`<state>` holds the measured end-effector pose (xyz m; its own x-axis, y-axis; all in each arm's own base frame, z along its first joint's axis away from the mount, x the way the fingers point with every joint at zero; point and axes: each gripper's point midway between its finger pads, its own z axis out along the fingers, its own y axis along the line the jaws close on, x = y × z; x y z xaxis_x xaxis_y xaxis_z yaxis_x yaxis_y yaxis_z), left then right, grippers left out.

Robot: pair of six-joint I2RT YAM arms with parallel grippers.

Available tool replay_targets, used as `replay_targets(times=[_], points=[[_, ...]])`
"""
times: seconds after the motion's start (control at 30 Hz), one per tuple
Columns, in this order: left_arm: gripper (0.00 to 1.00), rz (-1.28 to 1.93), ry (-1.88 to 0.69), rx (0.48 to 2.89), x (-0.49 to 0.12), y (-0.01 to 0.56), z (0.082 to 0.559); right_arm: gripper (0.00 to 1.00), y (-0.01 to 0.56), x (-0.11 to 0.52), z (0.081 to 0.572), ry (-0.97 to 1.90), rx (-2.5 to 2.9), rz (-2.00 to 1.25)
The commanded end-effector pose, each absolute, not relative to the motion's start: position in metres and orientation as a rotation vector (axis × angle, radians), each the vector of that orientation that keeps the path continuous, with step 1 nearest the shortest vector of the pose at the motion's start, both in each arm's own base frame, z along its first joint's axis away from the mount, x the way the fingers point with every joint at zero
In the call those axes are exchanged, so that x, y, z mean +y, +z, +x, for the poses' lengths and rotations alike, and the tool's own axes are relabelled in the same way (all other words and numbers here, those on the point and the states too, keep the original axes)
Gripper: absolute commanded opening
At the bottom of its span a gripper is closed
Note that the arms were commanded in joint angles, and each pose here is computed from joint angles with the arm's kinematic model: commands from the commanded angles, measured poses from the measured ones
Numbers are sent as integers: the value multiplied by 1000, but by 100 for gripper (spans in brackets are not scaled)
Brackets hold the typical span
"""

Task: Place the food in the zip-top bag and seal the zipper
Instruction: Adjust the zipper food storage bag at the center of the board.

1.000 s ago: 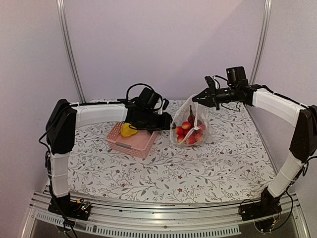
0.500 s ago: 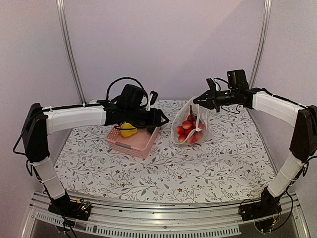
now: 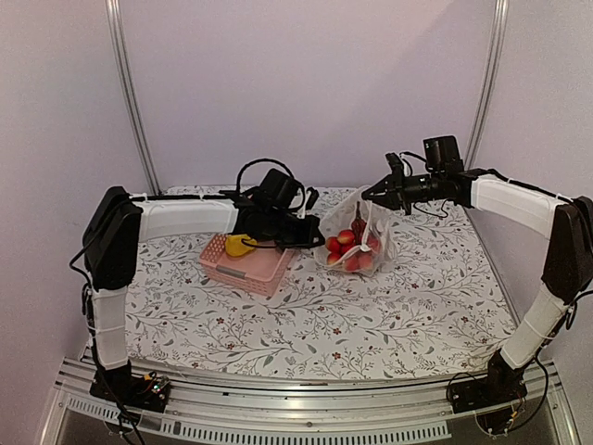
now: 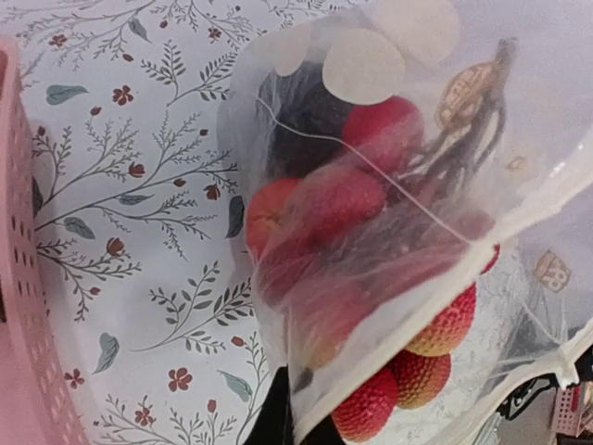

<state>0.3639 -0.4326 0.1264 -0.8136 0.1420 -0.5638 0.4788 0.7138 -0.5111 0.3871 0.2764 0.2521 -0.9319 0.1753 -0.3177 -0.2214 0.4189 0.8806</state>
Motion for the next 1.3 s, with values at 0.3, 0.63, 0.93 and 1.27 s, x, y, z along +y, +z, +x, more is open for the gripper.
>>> replay_targets(times=[0.3,0.63,0.93,1.27], points=[[0,436,-1100,2080,-478,284,390,0,252,212,387,697,2507,-166],[0,441,-1012,2068,-488,309,396,0,288,242,381,878,2391,-233],[0,533,-980,2111,-502,300,385,0,297,257,381,845,2366,-245],[0,520,-904,2248,-493,260,389,0,271,251,386,730,2395,-205]])
